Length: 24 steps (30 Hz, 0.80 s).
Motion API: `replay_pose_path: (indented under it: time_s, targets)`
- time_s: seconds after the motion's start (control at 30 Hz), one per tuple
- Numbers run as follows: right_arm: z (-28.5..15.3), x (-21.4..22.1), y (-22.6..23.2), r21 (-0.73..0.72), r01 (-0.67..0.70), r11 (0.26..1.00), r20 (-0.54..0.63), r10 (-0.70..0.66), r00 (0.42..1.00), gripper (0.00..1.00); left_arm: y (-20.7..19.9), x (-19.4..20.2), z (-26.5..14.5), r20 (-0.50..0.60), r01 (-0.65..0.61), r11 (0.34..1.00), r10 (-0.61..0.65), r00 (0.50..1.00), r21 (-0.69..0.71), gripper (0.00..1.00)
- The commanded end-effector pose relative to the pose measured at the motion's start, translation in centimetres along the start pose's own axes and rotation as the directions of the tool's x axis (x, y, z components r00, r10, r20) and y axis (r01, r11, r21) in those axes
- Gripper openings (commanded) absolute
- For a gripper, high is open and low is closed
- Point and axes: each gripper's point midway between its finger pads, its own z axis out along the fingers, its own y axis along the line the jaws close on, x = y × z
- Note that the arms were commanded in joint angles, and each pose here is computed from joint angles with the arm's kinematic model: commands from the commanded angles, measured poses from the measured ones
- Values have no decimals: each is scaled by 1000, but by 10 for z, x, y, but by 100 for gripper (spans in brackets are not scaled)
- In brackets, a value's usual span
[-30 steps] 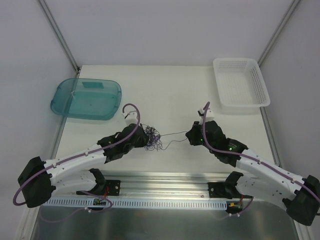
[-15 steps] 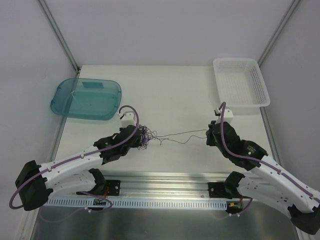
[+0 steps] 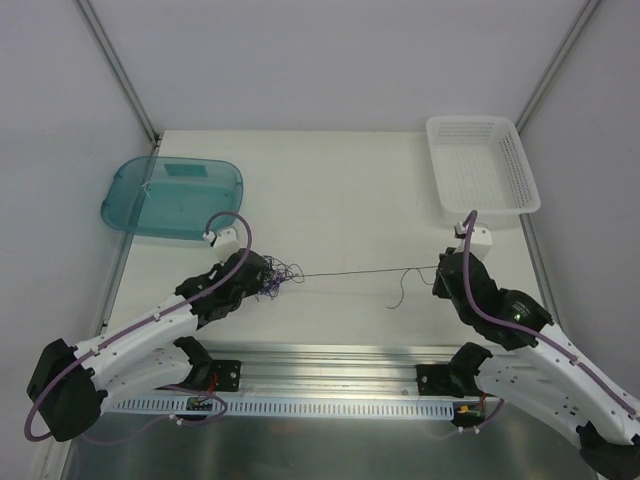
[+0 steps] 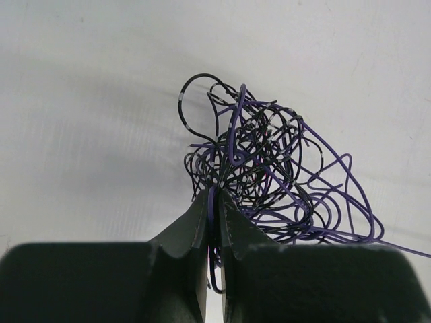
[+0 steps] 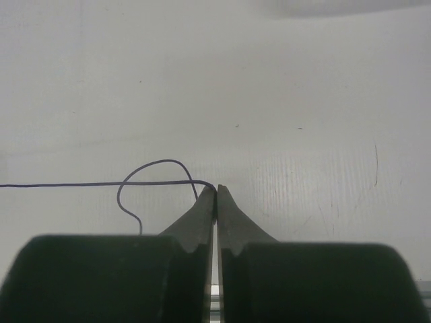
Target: Untangle the cables
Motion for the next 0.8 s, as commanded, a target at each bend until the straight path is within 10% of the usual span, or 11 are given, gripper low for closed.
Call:
replay_pose_path:
  time_s: [0.0, 0.33, 0.57, 0.7, 0.77]
  targets:
    - [-16, -24, -15, 34, -5, 999, 63, 3, 998, 1, 27, 7, 2, -21, -5, 996, 3, 1000, -84, 0]
    - [-92, -125, -38, -15, -32, 999, 294, 35, 955, 1, 31, -7, 2, 1, 35, 995, -35, 999, -92, 0]
    - [-36, -54, -21, 22, 10, 1000, 114, -12, 993, 1, -8, -16, -14, -37, -15, 994, 19, 999, 110, 0]
    - [-6, -3, -5, 23, 25, 999, -56, -23, 998, 69, -48, -10, -28, -103, -5, 949, 39, 994, 315, 0]
    - [1, 10, 15, -44, 50, 998, -130, -55, 990, 78, -59, -7, -32, -129, 5, 932, 45, 991, 362, 0]
